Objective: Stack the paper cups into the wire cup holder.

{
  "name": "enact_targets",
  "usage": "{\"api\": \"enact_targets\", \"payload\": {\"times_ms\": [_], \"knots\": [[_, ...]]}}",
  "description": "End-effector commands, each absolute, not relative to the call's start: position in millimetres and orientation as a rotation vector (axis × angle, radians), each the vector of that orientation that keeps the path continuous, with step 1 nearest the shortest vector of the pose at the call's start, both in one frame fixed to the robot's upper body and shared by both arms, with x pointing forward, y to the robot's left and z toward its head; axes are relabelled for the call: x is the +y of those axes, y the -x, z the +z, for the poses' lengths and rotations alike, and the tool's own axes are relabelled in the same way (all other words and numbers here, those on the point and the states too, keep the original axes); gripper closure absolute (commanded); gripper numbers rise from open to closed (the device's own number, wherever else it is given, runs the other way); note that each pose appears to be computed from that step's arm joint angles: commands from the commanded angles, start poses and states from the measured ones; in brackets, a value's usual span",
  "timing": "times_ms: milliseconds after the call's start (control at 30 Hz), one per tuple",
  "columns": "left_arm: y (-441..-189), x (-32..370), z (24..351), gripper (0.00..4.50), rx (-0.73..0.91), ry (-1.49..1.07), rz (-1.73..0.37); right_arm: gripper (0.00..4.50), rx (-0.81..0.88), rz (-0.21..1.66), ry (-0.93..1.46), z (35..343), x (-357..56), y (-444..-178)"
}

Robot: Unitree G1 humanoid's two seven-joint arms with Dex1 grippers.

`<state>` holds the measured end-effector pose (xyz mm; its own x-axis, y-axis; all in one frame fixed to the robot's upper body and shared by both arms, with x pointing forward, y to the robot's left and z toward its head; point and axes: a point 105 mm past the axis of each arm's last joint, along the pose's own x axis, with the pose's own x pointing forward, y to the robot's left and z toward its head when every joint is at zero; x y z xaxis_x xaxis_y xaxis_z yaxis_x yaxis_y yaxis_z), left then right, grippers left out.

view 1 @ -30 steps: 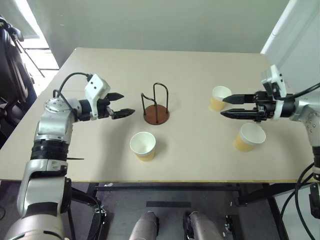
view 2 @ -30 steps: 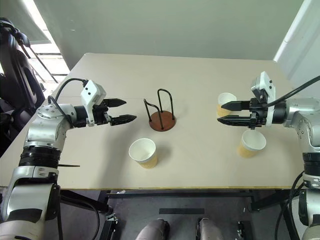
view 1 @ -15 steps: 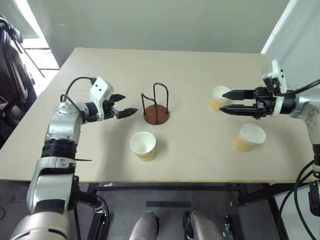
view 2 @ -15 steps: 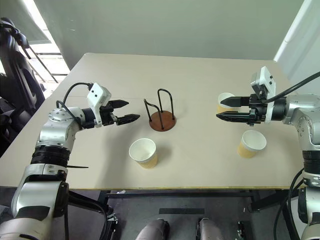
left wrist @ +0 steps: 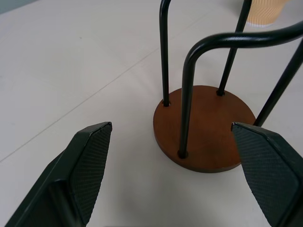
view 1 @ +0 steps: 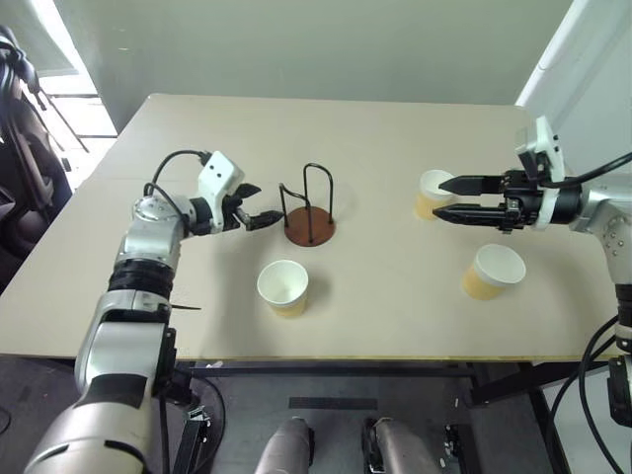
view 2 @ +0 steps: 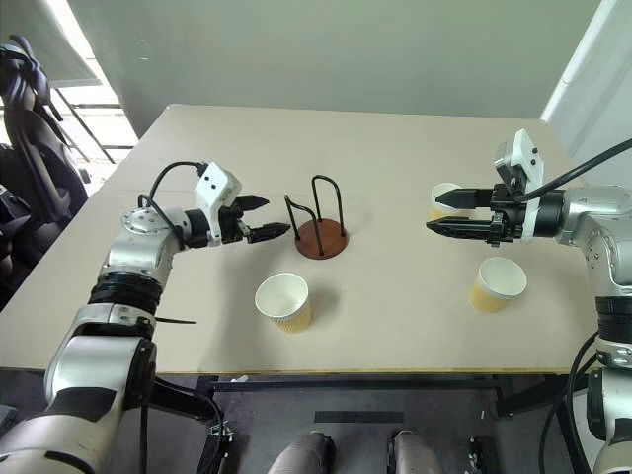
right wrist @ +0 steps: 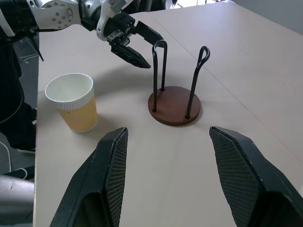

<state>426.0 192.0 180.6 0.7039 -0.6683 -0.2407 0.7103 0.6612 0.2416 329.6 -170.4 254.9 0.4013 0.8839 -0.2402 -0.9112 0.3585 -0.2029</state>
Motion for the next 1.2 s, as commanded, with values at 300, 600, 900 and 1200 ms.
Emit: {"api": "enact_targets", "payload": {"times_ms": [300, 600, 900, 1200], "knots": [[-438, 168, 190, 0.19, 0.082, -0.335, -0.803, 1.76, 0.032, 1.144, 0.361, 271, -170, -328], [-441, 154, 193, 2.60, 0.059, -0.314, -0.828, 1.76, 0.030, 1.135, 0.358, 271, -171, -327], [-442, 155, 196, 4.49, 0.046, -0.310, -0.830, 1.76, 0.034, 1.129, 0.358, 269, -171, -327], [-442, 136, 194, 4.49, 0.007, -0.261, -0.855, 1.76, 0.039, 1.128, 0.365, 269, -173, -327]]}}
